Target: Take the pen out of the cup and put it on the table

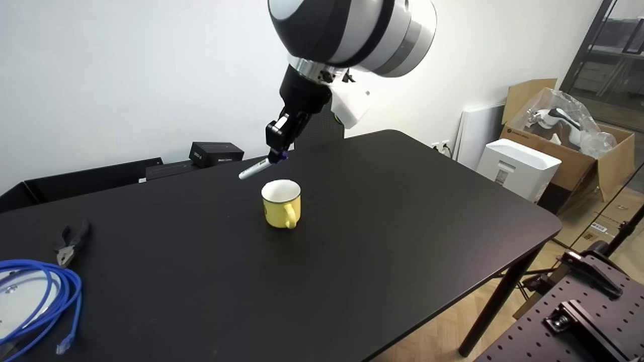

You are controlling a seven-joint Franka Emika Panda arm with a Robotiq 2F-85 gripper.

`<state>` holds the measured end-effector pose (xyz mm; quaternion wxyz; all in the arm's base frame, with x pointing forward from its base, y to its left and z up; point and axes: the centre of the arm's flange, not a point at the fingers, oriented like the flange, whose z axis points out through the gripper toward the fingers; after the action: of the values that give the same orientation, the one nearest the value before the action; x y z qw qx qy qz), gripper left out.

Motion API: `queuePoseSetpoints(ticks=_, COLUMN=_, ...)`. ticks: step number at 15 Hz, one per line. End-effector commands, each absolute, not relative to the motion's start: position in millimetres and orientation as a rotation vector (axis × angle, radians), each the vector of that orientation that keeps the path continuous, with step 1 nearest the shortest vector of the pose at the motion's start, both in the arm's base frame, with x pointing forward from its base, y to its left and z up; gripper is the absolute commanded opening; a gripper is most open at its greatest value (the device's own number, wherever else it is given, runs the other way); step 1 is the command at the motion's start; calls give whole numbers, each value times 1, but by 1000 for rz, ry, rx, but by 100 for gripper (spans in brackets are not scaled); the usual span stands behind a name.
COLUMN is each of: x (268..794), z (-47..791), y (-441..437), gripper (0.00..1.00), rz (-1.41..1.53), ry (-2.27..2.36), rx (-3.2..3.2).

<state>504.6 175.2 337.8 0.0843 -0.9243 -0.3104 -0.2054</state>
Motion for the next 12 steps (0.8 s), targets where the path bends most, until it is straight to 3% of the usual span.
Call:
queuePoseSetpoints(ticks=1, x=494, z=326, y=169, gripper=5, rz=-590, ry=-946, rx=-2742)
queuePoseSetpoints(ticks=12, x=491, z=243, y=177, gripper=5, rz=-382, ry=-1081, rx=-2669)
